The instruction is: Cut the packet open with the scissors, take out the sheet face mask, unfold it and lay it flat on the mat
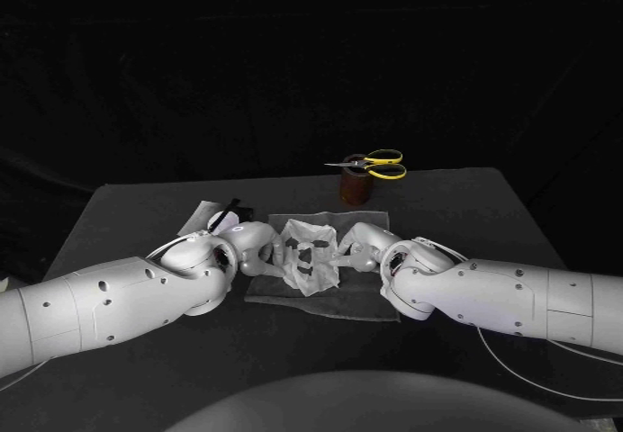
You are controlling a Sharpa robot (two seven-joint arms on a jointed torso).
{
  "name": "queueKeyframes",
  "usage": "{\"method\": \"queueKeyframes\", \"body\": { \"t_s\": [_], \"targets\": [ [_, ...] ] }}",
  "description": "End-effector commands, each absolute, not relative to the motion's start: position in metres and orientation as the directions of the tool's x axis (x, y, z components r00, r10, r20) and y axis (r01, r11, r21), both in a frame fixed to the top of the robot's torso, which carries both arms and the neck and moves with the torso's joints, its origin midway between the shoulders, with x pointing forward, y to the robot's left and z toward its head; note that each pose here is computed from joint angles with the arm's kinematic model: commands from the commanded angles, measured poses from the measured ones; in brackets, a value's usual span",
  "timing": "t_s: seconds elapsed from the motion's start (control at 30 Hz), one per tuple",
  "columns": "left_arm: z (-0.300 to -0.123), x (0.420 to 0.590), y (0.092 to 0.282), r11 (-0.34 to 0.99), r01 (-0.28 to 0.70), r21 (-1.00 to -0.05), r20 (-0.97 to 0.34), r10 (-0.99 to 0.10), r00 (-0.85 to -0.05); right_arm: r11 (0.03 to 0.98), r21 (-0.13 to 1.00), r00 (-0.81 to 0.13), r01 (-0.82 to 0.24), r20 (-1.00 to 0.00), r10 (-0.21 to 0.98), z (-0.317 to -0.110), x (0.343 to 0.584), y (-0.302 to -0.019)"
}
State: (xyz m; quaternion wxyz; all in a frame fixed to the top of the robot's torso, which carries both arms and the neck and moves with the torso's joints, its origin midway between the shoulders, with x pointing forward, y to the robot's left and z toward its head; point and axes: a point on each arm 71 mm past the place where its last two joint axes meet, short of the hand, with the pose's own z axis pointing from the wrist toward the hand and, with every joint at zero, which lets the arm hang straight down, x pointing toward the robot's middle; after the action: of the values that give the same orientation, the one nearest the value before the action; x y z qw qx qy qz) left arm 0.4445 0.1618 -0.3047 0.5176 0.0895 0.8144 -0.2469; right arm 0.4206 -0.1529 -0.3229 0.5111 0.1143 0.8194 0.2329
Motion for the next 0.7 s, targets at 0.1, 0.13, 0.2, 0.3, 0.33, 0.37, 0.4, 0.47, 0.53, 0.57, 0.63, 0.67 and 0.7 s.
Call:
{"method": "queueKeyframes", "body": {
  "t_s": [0.1,0.13,0.2,0.3,0.33,0.37,0.4,0.47,0.53,0.57,0.63,0.67,0.7],
  "targets": [
    [-0.3063,0.4433,0.1605,0.864,0.407,-0.296,-0.881,-0.082,-0.466,0.875,0.479,-0.463,-0.065,-0.792,0.399,-0.3259,0.4189,-0.1516],
    [-0.3063,0.4432,0.1605,0.864,0.407,-0.295,-0.881,-0.082,-0.466,0.875,0.479,-0.459,-0.065,-0.793,0.400,-0.3258,0.4191,-0.1519],
    [-0.3064,0.4431,0.1604,0.865,0.407,-0.295,-0.880,-0.080,-0.468,0.874,0.481,-0.450,-0.064,-0.796,0.405,-0.3253,0.4197,-0.1527],
    [-0.3066,0.4429,0.1605,0.865,0.407,-0.294,-0.879,-0.078,-0.470,0.871,0.486,-0.440,-0.064,-0.798,0.413,-0.3246,0.4201,-0.1531],
    [-0.3067,0.4429,0.1605,0.865,0.406,-0.294,-0.879,-0.077,-0.471,0.870,0.488,-0.436,-0.064,-0.798,0.416,-0.3243,0.4202,-0.1532],
    [-0.3068,0.4428,0.1606,0.866,0.406,-0.293,-0.878,-0.076,-0.472,0.869,0.490,-0.434,-0.064,-0.798,0.418,-0.3241,0.4203,-0.1533],
    [-0.3068,0.4428,0.1606,0.866,0.406,-0.293,-0.878,-0.076,-0.473,0.869,0.491,-0.432,-0.064,-0.798,0.420,-0.3239,0.4203,-0.1533],
    [-0.3069,0.4427,0.1608,0.866,0.405,-0.292,-0.877,-0.074,-0.474,0.866,0.496,-0.425,-0.065,-0.799,0.426,-0.3232,0.4203,-0.1535],
    [-0.3071,0.4426,0.1609,0.867,0.404,-0.291,-0.876,-0.072,-0.477,0.863,0.501,-0.418,-0.066,-0.799,0.432,-0.3226,0.4204,-0.1537],
    [-0.3072,0.4426,0.1610,0.868,0.404,-0.291,-0.876,-0.071,-0.478,0.862,0.503,-0.415,-0.066,-0.799,0.435,-0.3223,0.4204,-0.1539],
    [-0.3074,0.4425,0.1611,0.868,0.403,-0.290,-0.875,-0.069,-0.479,0.859,0.508,-0.408,-0.064,-0.799,0.442,-0.3218,0.4206,-0.1545],
    [-0.3075,0.4425,0.1611,0.868,0.403,-0.289,-0.874,-0.068,-0.480,0.858,0.510,-0.404,-0.063,-0.799,0.445,-0.3215,0.4207,-0.1549],
    [-0.3077,0.4425,0.1613,0.869,0.402,-0.289,-0.874,-0.067,-0.482,0.856,0.513,-0.400,-0.061,-0.799,0.450,-0.3212,0.4208,-0.1555]
  ]
}}
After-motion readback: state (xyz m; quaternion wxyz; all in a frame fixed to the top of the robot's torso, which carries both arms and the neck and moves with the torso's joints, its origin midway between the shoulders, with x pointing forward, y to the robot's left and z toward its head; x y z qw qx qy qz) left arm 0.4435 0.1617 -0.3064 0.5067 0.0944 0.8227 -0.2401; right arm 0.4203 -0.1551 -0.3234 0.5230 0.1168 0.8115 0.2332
